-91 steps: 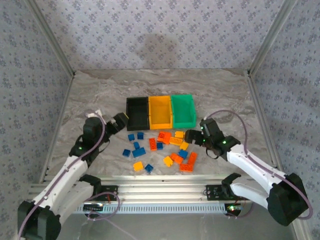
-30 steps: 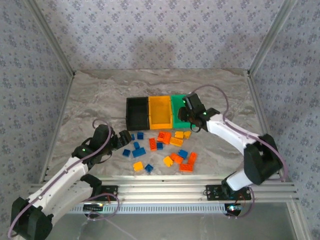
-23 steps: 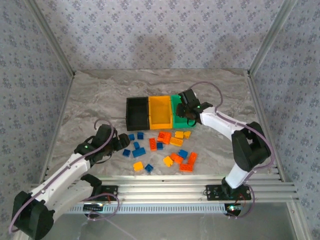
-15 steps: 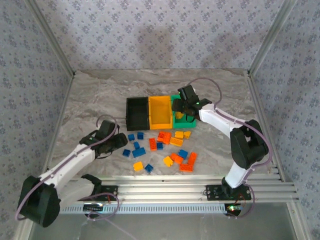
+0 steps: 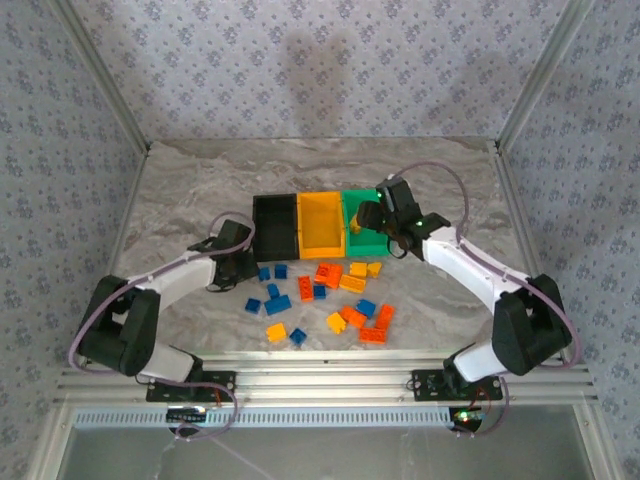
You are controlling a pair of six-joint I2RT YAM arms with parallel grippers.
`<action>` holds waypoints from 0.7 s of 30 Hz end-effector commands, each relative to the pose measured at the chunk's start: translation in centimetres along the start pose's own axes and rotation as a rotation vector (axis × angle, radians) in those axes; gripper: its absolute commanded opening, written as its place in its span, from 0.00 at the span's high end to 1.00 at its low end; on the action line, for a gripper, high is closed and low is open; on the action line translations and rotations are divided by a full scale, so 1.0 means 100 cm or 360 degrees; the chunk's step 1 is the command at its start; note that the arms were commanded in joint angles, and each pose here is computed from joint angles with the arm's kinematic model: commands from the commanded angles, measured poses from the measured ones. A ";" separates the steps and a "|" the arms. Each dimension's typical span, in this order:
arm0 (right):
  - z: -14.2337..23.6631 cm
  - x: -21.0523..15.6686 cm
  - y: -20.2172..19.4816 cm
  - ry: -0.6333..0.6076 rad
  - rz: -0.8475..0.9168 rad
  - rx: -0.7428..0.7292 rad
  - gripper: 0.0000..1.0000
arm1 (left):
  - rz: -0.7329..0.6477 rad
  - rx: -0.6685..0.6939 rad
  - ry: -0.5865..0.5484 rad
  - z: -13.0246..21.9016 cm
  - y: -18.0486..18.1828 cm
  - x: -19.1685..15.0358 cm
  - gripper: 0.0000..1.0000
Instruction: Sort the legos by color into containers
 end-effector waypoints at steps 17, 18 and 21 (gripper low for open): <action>0.024 -0.026 -0.026 0.0047 -0.0075 0.0036 0.29 | -0.0046 -0.0215 -0.0108 0.059 -0.001 -0.011 0.21; 0.025 -0.029 -0.027 0.0056 -0.0074 0.0040 0.29 | -0.0074 -0.0223 -0.0096 0.065 0.001 -0.017 0.18; 0.025 -0.041 -0.033 0.0090 -0.0068 0.0035 0.28 | -0.0154 -0.0226 0.0007 0.076 0.008 -0.040 0.15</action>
Point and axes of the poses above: each hand's point on the last joint's axis, 136 mm out from that joint toward the fingers, its own z axis back along the fingers, its own y axis along the line the jaws close on, x = y × z, the point moved 6 cm from there along z, back along the fingers, and after that the axes turned 7 degrees about -z, right-handed, at the moved point
